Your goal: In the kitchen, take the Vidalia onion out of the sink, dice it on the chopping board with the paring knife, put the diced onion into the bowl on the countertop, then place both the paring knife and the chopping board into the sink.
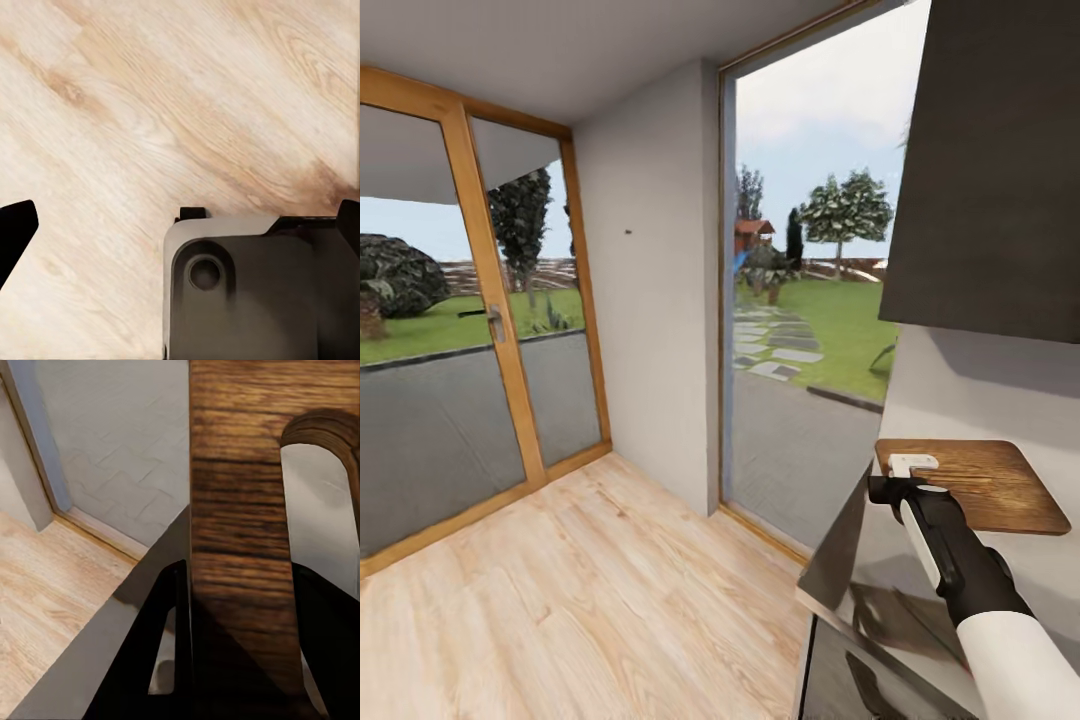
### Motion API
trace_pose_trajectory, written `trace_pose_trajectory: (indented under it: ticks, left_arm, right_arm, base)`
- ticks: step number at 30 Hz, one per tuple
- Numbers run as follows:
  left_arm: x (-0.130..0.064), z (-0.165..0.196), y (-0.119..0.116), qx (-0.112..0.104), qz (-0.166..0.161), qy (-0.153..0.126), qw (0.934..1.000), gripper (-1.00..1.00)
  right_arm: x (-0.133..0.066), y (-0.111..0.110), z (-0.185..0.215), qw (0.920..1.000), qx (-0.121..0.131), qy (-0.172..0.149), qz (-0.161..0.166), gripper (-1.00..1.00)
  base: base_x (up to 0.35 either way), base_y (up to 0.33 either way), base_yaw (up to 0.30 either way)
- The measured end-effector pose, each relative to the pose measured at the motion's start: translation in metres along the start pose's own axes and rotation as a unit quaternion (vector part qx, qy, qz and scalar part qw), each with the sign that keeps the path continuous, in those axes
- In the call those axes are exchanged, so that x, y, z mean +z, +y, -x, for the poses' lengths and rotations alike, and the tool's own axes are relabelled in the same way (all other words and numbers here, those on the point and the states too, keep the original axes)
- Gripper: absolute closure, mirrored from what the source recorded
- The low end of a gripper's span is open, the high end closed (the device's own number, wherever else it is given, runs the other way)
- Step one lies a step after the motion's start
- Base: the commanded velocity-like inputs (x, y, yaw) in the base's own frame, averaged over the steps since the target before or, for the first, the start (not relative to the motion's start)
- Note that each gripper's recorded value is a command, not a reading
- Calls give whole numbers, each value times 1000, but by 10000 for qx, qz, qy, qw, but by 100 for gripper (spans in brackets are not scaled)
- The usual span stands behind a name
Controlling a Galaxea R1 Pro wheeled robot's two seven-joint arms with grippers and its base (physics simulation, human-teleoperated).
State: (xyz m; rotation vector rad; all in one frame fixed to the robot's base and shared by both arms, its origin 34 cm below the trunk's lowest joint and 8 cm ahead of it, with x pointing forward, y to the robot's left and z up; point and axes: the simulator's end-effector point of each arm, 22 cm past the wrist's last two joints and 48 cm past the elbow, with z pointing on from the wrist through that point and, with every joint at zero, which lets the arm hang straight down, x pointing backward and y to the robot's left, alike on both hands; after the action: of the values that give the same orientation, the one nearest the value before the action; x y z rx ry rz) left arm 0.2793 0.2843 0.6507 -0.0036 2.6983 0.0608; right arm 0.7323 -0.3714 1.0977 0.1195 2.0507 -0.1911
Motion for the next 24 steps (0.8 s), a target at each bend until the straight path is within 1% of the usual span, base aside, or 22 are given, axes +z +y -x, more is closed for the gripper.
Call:
trace_pose_trajectory:
  ticks: [5,11,17,19,21,24]
  left_arm:
    - [0,2,0,-1,0,-24,10000,-100]
    - [0,3,0,-2,1,-43,10000,-100]
    - [0,4,0,-2,1,-56,10000,-100]
    - [0,4,0,-2,1,-56,10000,-100]
    - [0,4,0,-2,2,-58,10000,-100]
    - [0,4,0,-3,1,-57,10000,-100]
  right_arm:
    - [-2,2,2,10000,-4,-25,22,100]
    - [-4,13,5,9998,-161,-55,95,100]
    - [-5,17,6,9997,-174,-70,161,100]
    - [-6,27,6,9990,-170,-67,409,100]
    - [-6,33,6,9982,-212,-67,552,100]
    - [-7,37,6,9976,-228,-64,653,100]
  base:
    - [-231,-240,201]
    - [-231,-240,179]
    - [-231,-240,158]
    - [-231,-240,150]
    - [-231,-240,149]
    - [-230,-241,142]
